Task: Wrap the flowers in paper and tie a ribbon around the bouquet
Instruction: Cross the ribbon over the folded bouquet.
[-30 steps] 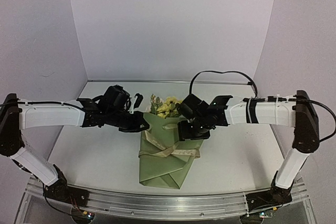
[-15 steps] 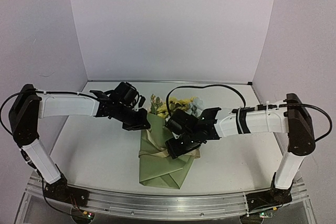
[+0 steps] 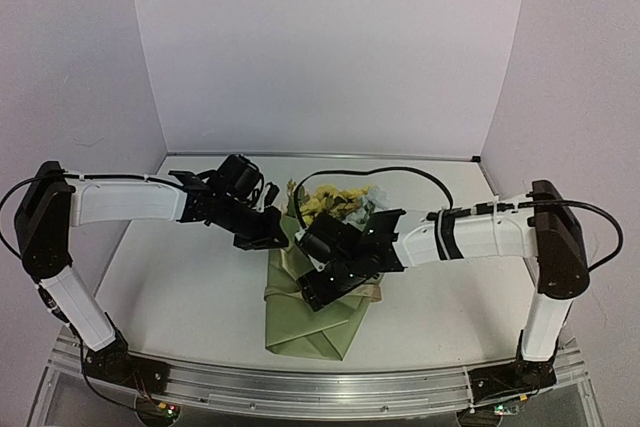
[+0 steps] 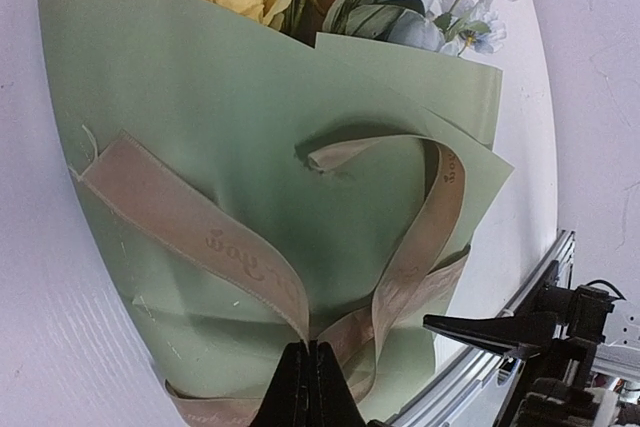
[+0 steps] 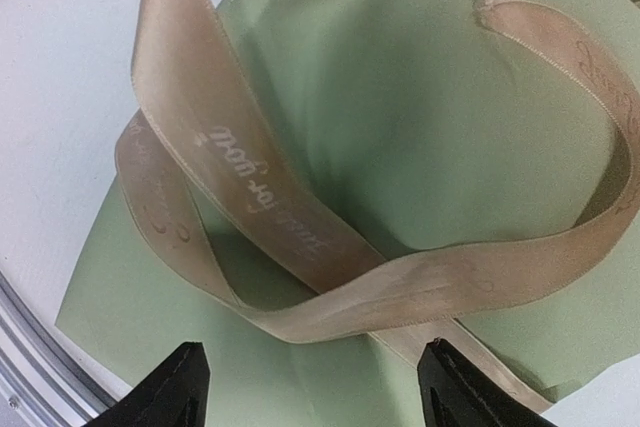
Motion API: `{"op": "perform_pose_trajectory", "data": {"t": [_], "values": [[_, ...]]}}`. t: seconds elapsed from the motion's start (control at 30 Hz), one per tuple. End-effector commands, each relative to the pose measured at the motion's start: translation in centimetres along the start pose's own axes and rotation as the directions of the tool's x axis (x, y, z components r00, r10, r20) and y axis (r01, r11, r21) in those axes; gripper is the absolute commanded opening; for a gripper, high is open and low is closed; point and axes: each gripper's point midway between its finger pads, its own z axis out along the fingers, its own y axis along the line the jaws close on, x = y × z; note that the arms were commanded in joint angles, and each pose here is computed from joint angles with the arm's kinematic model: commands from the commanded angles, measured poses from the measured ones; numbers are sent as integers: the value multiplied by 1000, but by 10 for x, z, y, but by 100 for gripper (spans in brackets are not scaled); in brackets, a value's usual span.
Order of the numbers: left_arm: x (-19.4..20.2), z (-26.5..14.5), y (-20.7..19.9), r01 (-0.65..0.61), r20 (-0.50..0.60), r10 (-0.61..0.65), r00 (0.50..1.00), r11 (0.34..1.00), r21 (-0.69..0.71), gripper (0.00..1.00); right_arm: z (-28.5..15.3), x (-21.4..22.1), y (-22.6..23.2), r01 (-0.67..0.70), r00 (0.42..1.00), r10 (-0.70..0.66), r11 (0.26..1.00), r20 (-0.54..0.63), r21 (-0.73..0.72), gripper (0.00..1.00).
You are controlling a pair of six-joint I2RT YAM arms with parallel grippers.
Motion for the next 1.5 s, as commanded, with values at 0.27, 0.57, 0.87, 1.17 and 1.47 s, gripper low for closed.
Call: {"op": "perform_pose_trajectory", "data": {"t": [0.27,0.57,0.87,1.17,1.47], "values": [[-8,-3,-7,10,-3,-11,1000,1000,-8,0,-3,12,-23,21,999,-24,991,24,134,77],[-9,11,-2,18,-25,-19,1000,999,-31,0,-9,23,-46,-2,999,-8,976,46,219,68],[-9,14,0,12,-36,-13,999,999,-39,0,2,8,-56,18,996,-44,948,75,319,56],[-6,10,5,22,-28,-23,999,999,-49,1,12,10,-51,-12,997,-6,969,74,247,59],[-6,11,6,32,-30,-33,999,999,-43,2,27,19,-55,-56,997,43,974,63,219,58]]}}
